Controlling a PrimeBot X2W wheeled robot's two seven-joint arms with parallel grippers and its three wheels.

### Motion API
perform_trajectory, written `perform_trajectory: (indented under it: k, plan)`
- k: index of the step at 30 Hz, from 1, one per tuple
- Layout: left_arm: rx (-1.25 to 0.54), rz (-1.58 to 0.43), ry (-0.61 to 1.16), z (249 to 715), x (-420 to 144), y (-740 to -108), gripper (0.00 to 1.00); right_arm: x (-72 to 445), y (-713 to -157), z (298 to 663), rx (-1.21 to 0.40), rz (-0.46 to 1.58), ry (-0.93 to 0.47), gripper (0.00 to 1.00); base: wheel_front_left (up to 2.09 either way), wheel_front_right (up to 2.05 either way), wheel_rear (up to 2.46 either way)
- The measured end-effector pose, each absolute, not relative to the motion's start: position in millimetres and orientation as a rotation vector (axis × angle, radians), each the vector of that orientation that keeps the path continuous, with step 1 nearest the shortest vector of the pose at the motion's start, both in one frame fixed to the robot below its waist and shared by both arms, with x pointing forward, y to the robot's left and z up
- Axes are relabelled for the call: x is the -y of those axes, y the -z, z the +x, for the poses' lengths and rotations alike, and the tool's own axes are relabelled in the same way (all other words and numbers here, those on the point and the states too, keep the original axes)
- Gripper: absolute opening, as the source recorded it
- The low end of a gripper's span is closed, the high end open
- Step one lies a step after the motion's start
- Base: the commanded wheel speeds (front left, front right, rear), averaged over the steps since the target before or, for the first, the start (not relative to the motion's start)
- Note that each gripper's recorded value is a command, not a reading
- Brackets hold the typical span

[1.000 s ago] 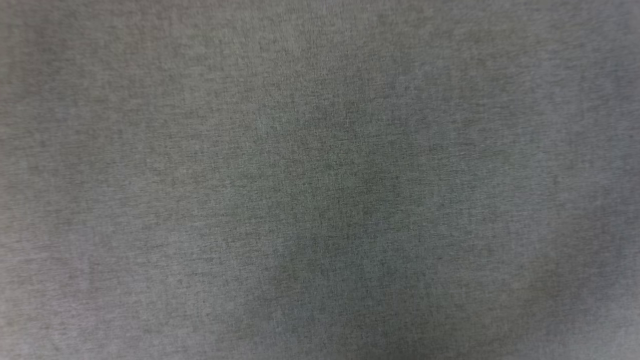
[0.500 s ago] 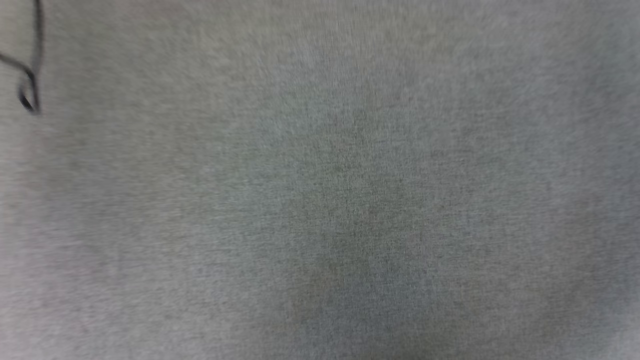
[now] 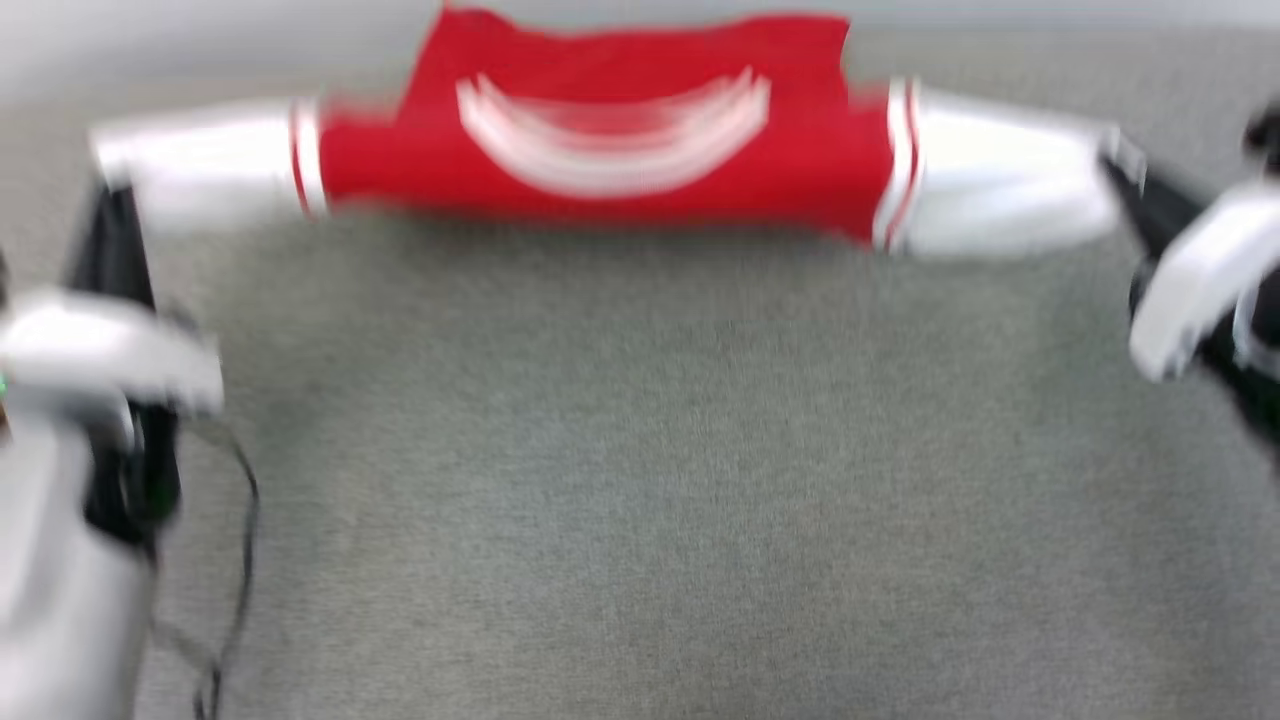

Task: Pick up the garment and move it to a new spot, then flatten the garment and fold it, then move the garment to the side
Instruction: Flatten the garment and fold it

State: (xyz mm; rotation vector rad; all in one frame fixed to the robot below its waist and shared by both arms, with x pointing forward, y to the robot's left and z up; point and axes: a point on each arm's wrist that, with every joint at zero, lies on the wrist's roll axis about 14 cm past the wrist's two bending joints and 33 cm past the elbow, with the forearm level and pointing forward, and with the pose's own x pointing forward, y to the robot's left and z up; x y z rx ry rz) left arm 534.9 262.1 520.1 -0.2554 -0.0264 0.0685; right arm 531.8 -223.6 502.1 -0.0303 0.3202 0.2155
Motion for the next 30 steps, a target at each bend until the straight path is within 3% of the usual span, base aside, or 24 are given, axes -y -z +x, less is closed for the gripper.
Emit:
perform_trajectory:
  k: [12, 20, 21, 23, 24, 25, 30]
  plan:
    - [-0.247, -0.236, -0.167, 369.3, -267.3, -455.6, 0.00, 228.2, -451.2, 399.1, -0.447, 0.111, -0.158, 0.00, 0.00, 0.00, 0.00]
    - [-0.399, -0.220, -0.195, 295.0, -254.4, -419.1, 0.00, 209.4, -400.8, 319.9, -0.618, 0.191, -0.128, 0.00, 0.00, 0.00, 0.00]
    - [-0.412, -0.222, -0.195, 289.9, -251.8, -415.5, 0.00, 205.5, -393.2, 309.5, -0.652, 0.210, -0.125, 0.09, 0.00, 0.00, 0.00]
    - [-0.435, -0.233, -0.196, 281.9, -247.1, -409.4, 0.00, 198.5, -381.0, 290.8, -0.700, 0.241, -0.114, 0.42, 0.00, 0.00, 0.00]
    - [-0.436, -0.229, -0.200, 279.5, -247.2, -408.4, 0.00, 195.5, -374.3, 280.8, -0.735, 0.251, -0.112, 0.85, 0.00, 0.00, 0.00]
    - [-0.438, -0.226, -0.208, 277.1, -248.7, -407.4, 0.00, 192.1, -370.5, 273.7, -0.757, 0.266, -0.110, 1.00, 0.00, 0.00, 0.00]
    - [-0.419, -0.214, -0.220, 275.9, -251.8, -408.4, 0.00, 188.0, -375.1, 271.9, -0.772, 0.267, -0.120, 1.00, 0.00, 0.00, 0.00]
